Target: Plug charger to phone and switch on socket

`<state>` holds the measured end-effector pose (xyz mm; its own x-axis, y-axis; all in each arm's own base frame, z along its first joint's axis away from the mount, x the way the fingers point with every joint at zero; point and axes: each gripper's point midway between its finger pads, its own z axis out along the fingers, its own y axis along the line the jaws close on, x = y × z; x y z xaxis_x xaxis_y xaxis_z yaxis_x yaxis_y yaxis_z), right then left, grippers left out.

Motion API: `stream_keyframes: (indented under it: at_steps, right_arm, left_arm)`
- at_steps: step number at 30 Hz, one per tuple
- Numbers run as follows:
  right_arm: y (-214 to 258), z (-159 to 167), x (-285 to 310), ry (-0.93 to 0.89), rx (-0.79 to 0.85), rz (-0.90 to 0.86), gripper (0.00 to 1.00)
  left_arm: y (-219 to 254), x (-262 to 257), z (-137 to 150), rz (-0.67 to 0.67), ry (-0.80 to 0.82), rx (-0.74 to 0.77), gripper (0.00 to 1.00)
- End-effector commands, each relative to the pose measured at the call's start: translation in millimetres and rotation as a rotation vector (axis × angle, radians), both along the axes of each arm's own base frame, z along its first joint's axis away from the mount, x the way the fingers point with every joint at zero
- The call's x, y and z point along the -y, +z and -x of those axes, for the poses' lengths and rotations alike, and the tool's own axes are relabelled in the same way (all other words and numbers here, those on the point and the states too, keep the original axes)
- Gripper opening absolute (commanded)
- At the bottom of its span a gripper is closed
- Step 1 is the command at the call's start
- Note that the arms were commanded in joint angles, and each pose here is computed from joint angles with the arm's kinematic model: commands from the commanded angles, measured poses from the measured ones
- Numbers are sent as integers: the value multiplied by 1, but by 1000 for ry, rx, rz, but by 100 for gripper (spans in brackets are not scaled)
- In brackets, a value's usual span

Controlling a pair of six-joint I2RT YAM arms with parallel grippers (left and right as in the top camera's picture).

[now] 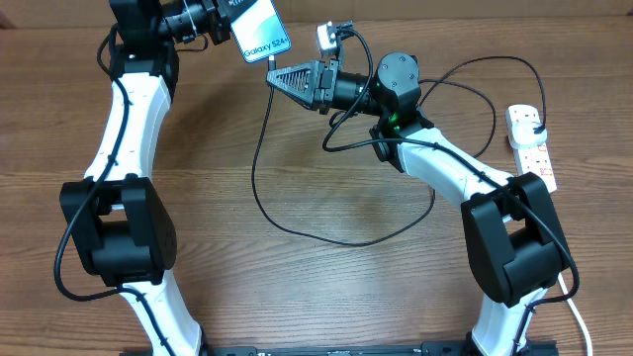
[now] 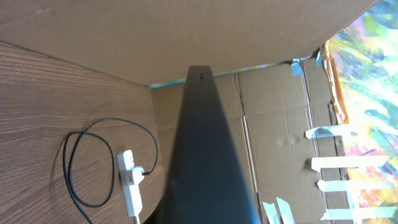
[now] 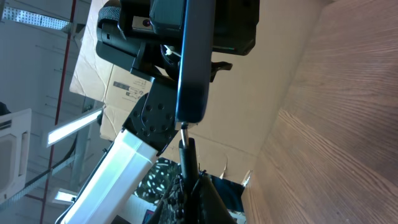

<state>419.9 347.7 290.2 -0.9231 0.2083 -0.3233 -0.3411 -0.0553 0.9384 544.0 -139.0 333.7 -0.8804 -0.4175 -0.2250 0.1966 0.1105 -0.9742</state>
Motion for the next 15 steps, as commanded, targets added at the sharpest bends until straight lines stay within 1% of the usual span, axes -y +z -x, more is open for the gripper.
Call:
stream_keyframes:
  at_steps: [1, 15]
  right_arm:
    - [22, -8, 7, -65, 37, -27, 4]
    - [21, 0, 5, -17, 42, -18, 4]
  left_arm:
    - [13, 16, 19, 1, -100, 32, 4]
    - [13, 17, 22, -20, -119, 85, 4]
